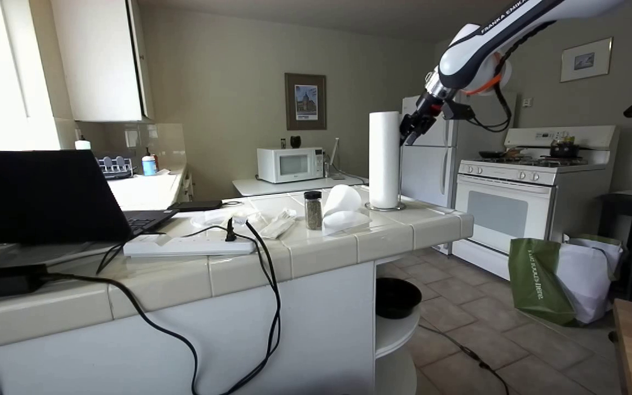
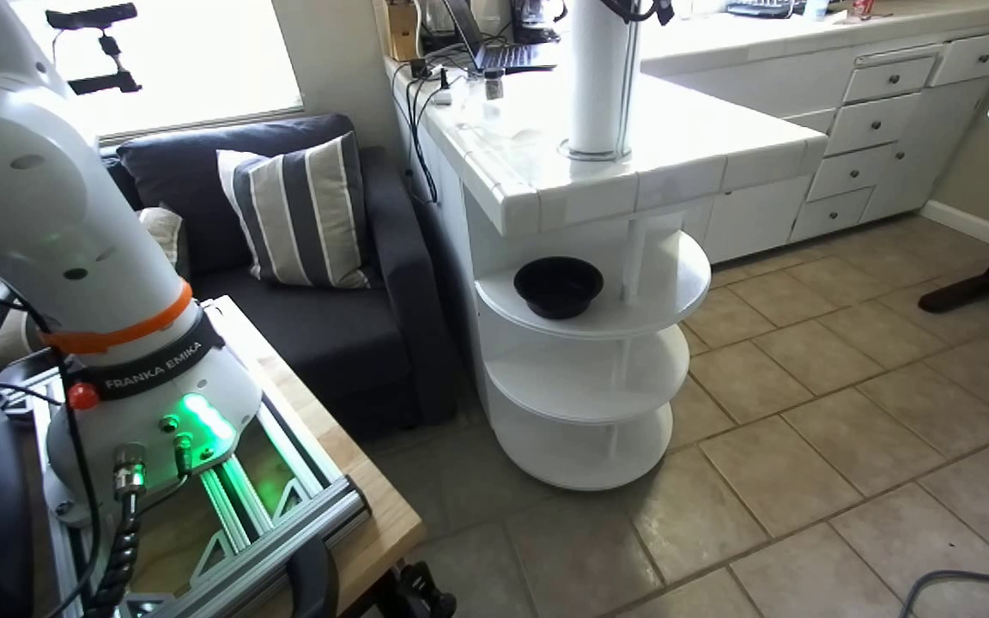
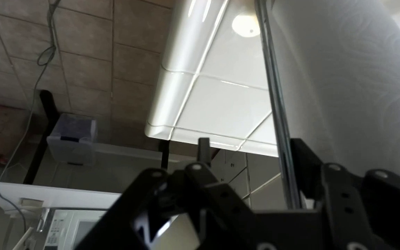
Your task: Move the paper towels
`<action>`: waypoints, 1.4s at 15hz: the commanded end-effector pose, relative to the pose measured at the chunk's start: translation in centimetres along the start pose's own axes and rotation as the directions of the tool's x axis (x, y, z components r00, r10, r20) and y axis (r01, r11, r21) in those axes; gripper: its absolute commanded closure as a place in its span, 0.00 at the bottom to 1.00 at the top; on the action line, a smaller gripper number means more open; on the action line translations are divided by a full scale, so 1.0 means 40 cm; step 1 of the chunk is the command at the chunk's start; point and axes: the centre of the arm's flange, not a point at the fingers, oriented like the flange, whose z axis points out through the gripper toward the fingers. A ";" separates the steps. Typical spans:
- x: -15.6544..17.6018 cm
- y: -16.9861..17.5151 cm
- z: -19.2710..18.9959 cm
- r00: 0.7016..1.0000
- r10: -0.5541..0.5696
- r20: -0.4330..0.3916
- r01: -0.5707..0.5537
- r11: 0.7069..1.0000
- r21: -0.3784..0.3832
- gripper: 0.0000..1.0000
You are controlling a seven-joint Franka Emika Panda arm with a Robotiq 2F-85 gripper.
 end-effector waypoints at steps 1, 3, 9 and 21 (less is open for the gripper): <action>-0.013 -0.010 0.023 1.000 0.000 -0.018 0.001 1.000 0.013 0.51; -0.012 -0.014 0.028 1.000 -0.003 -0.022 0.003 1.000 0.017 0.49; -0.010 -0.021 0.037 0.999 -0.021 -0.045 0.022 0.999 0.027 0.73; 0.026 -0.010 0.001 0.996 0.003 -0.084 0.000 0.999 0.039 0.98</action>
